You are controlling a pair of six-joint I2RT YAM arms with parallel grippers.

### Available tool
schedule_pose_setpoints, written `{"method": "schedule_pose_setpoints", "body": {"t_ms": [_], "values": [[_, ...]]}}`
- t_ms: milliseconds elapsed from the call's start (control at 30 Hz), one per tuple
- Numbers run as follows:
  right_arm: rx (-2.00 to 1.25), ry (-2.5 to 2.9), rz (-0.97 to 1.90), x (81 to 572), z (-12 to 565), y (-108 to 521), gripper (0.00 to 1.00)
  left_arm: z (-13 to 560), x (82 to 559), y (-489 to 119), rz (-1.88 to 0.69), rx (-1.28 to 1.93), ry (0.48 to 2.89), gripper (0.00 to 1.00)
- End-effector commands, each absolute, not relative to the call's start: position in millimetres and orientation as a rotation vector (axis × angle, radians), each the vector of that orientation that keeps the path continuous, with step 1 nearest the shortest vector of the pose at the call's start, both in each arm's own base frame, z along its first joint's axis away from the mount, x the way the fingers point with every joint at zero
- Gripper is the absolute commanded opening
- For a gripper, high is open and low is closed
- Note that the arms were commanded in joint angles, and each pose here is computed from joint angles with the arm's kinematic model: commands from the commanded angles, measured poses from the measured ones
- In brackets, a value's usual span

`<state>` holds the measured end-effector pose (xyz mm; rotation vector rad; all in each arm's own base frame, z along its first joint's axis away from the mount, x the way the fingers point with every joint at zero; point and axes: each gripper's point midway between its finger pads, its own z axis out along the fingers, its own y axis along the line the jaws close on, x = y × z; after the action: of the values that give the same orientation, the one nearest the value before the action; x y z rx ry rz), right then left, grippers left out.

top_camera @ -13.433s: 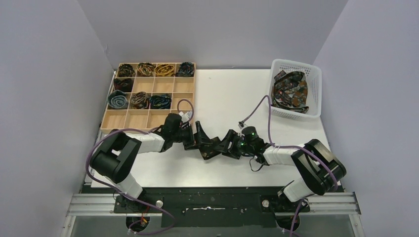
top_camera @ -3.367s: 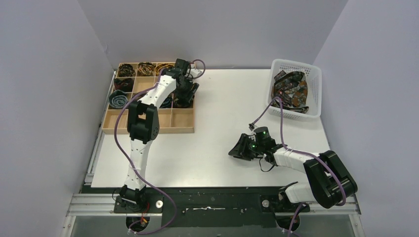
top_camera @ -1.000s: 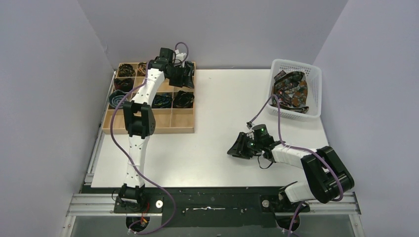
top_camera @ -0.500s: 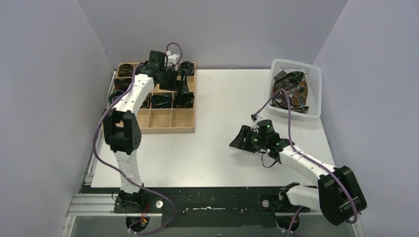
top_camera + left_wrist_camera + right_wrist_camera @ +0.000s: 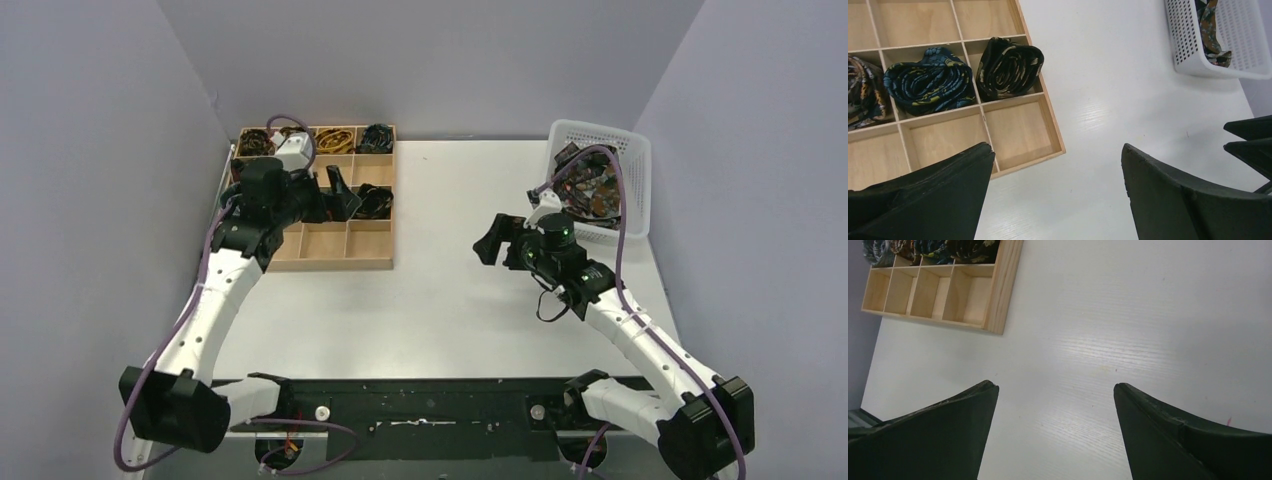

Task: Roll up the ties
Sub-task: Reset both arms

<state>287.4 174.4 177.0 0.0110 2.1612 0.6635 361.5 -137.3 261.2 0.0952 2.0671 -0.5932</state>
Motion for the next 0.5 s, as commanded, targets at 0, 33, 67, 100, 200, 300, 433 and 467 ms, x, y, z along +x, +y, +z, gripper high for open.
{"method": "schedule_pose_setpoints", "body": {"t_ms": [0,33,67,100,200,300,433,467], "values": [[-0.036,2.047,0.522,302,222,155,0.93,288,347,-121,-0.55,-0.023,1.954,0.97],[-0.041,2.042,0.504,304,227,153,0.95,290,341,-115,-0.527,-0.037,1.942,0.97],[-0.046,2.035,0.485,306,233,151,0.96,287,335,-110,-0.502,-0.053,1.943,0.97],[-0.051,2.029,0.468,307,239,149,0.97,286,329,-102,-0.471,-0.076,1.941,0.97],[-0.043,2.011,0.42,310,252,142,1.0,278,312,-90,-0.422,-0.114,1.958,0.97],[-0.019,1.991,0.365,313,260,132,1.0,266,298,-83,-0.403,-0.144,1.981,0.97],[0.011,1.973,0.307,315,266,121,1.0,258,288,-72,-0.353,-0.18,1.996,0.97],[0.023,1.967,0.292,315,269,118,1.0,258,287,-70,-0.341,-0.189,1.996,0.97]]}}
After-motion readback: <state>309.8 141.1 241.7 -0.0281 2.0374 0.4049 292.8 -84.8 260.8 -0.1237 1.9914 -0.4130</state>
